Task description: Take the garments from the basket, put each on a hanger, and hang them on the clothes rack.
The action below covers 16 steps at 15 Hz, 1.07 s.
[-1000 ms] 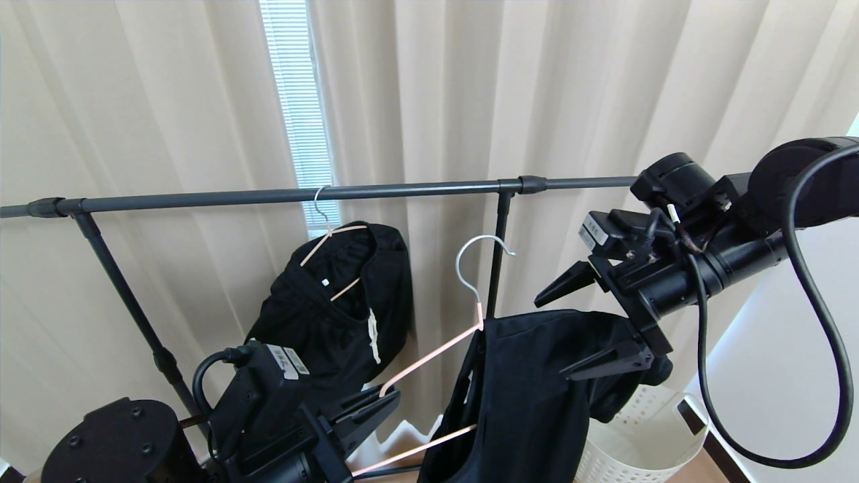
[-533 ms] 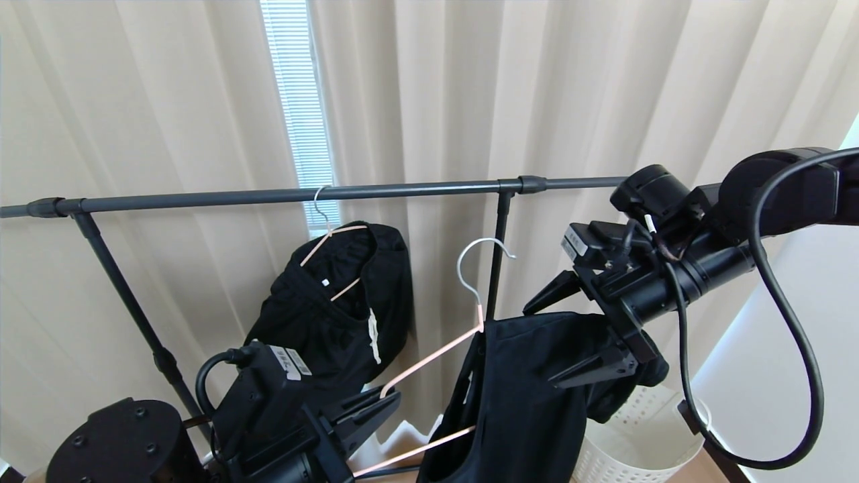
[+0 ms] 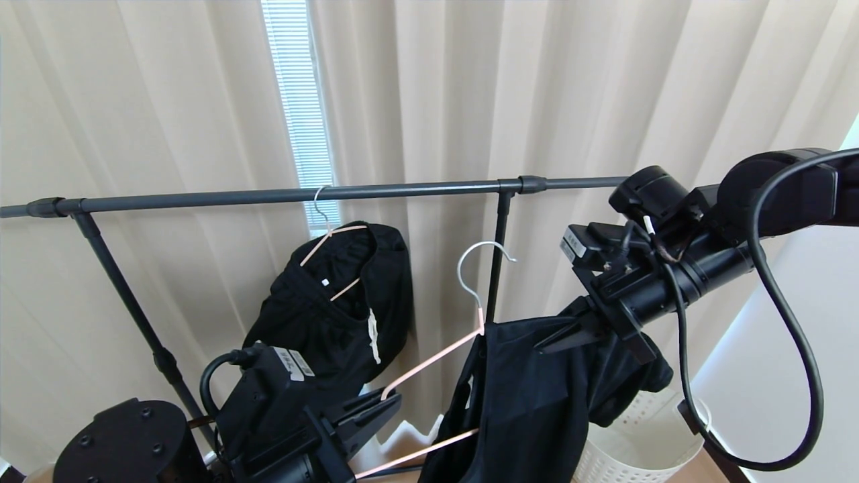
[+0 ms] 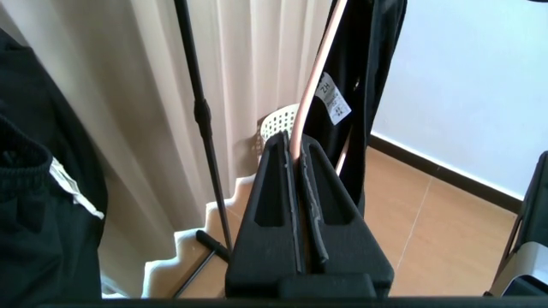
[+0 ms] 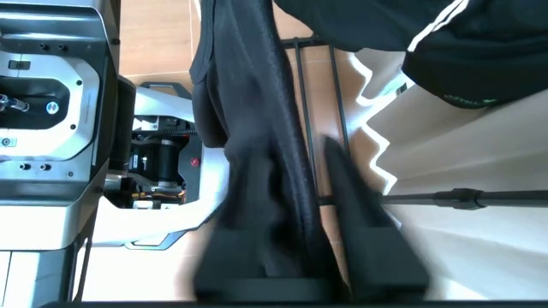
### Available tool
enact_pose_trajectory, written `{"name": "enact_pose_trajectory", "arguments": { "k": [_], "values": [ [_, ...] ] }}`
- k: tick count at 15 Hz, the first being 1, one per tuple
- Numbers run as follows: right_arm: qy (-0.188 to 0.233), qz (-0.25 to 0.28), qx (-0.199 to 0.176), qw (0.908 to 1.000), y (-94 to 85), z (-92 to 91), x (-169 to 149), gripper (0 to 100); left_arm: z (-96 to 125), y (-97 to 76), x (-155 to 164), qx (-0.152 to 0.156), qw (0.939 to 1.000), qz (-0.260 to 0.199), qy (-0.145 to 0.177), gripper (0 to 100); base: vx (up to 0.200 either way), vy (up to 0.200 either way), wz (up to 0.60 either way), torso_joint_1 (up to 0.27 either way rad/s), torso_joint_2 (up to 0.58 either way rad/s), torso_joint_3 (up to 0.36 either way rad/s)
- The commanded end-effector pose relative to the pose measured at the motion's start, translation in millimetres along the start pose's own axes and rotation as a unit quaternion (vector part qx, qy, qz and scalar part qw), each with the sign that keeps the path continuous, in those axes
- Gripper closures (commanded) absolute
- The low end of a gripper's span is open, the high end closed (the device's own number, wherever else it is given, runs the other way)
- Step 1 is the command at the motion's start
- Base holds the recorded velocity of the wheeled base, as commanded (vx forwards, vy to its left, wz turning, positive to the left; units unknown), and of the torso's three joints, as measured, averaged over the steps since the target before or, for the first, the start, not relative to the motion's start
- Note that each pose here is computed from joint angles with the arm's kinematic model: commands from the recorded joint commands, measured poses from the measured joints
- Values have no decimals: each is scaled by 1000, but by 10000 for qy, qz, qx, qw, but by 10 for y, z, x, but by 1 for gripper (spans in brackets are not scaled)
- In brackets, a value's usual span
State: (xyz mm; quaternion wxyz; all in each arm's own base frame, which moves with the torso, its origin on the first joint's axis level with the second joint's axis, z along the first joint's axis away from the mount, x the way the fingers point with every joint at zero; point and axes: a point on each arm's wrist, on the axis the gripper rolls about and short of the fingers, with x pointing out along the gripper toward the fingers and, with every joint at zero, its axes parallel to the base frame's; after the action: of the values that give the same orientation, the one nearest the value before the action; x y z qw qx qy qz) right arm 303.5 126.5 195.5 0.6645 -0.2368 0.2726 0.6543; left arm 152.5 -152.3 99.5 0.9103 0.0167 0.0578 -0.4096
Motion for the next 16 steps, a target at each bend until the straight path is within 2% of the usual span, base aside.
{"name": "enact_pose_trajectory", "arguments": {
  "k": [1,8,9,13,15,16],
  "values": [
    [-17,-18,-34,10000,29,18,-27,100,-11,0,3,-3,10000,-3,24,100,0,0,0,0,0,0],
    [-54,-73,-85,9999,87,55,-83,100,-14,1,14,12,10000,-18,32,100,0,0,0,0,0,0],
    [-57,-78,-83,9999,90,58,-87,100,-12,1,16,-3,10000,-18,25,0,0,0,0,0,0,0],
    [-125,-209,-209,9995,243,120,-230,100,10,20,6,-12,10000,27,-30,0,0,0,0,0,0,0],
    [-155,-294,-276,9991,333,147,-309,100,56,83,-24,-20,9997,179,-147,0,0,0,0,0,0,0],
    [-181,-366,-281,9988,391,160,-371,100,153,104,-74,-9,9990,199,-392,0,0,0,0,0,0,0]
  ]
}}
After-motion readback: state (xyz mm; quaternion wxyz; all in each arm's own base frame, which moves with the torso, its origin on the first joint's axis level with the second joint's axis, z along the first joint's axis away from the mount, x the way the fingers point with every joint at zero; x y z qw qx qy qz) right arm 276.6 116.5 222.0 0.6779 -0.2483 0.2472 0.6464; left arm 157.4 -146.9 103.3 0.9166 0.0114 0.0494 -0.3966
